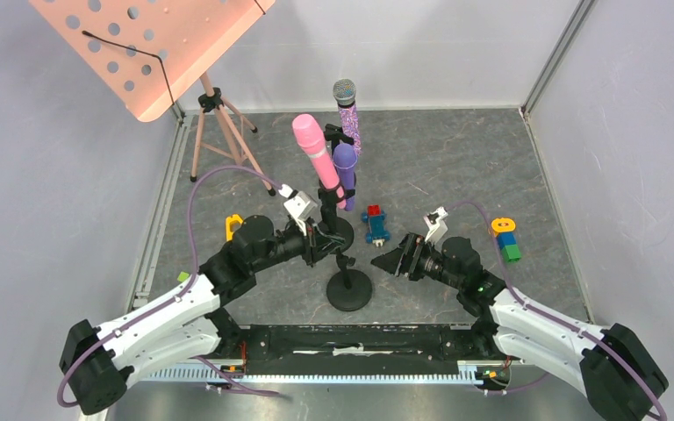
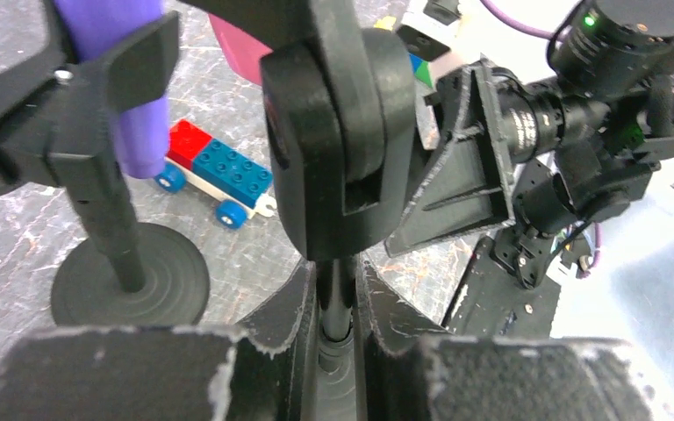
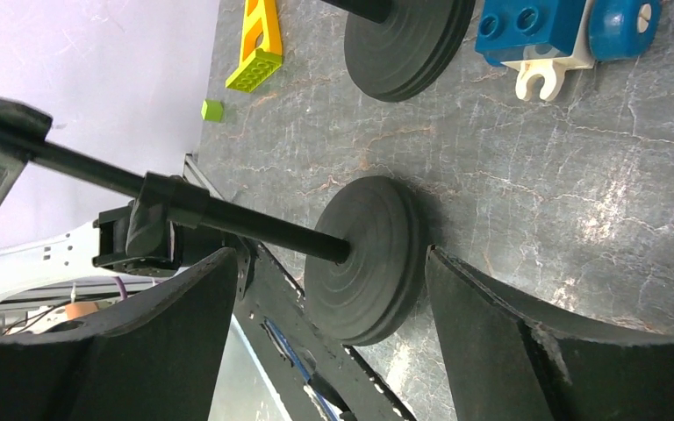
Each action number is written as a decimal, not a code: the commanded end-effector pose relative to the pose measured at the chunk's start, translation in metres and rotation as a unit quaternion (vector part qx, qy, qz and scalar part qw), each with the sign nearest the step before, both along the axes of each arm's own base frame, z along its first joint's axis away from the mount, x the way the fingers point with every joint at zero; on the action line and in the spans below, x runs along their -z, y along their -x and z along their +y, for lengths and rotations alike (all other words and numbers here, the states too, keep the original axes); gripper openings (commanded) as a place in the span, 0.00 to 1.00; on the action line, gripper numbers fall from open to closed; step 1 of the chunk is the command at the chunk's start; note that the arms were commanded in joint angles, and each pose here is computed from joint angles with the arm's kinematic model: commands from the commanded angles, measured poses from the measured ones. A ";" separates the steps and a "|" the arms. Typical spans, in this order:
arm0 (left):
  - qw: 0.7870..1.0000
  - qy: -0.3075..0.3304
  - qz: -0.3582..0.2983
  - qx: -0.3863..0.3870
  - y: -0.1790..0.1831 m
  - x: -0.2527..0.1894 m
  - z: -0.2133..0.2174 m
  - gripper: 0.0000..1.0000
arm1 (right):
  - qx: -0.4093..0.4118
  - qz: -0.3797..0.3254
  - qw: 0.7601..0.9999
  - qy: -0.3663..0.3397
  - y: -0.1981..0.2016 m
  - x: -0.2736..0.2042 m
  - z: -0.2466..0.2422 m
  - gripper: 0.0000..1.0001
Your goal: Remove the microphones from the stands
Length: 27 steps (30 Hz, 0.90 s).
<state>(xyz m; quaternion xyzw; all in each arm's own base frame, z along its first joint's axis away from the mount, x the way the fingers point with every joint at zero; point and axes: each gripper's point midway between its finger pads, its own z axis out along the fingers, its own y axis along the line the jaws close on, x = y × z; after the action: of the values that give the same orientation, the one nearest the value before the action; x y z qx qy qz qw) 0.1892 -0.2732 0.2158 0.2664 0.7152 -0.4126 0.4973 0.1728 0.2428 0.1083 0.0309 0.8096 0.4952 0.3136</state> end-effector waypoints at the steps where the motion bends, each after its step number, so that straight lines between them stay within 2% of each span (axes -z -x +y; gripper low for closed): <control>1: 0.998 0.039 -0.058 0.013 0.007 -0.028 -0.009 0.11 | -0.009 -0.013 1.000 -0.022 -0.001 -0.015 0.007 0.84; 8: 0.993 0.009 -0.119 -0.010 0.008 -0.033 -0.025 0.02 | -0.006 -0.023 1.000 -0.020 -0.002 -0.023 0.005 0.83; 17: 0.978 0.008 -0.185 -0.097 -0.006 -0.050 -0.028 0.02 | 0.015 -0.042 0.996 -0.073 -0.002 -0.053 0.001 0.79; 24: 0.977 0.010 -0.180 -0.111 0.001 -0.044 -0.033 0.02 | -0.015 -0.020 0.994 -0.107 0.007 -0.056 0.011 0.75; 27: 0.983 0.010 -0.153 -0.103 0.005 -0.034 -0.035 0.11 | -0.023 -0.018 0.992 -0.122 0.008 -0.059 0.015 0.73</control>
<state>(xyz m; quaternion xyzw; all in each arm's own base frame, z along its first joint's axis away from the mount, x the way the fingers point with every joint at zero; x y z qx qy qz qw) 0.1778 -0.3075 0.2145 0.2988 0.6766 -0.2954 0.6048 0.1684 0.2488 0.1475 0.0492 0.7672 0.5564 0.3153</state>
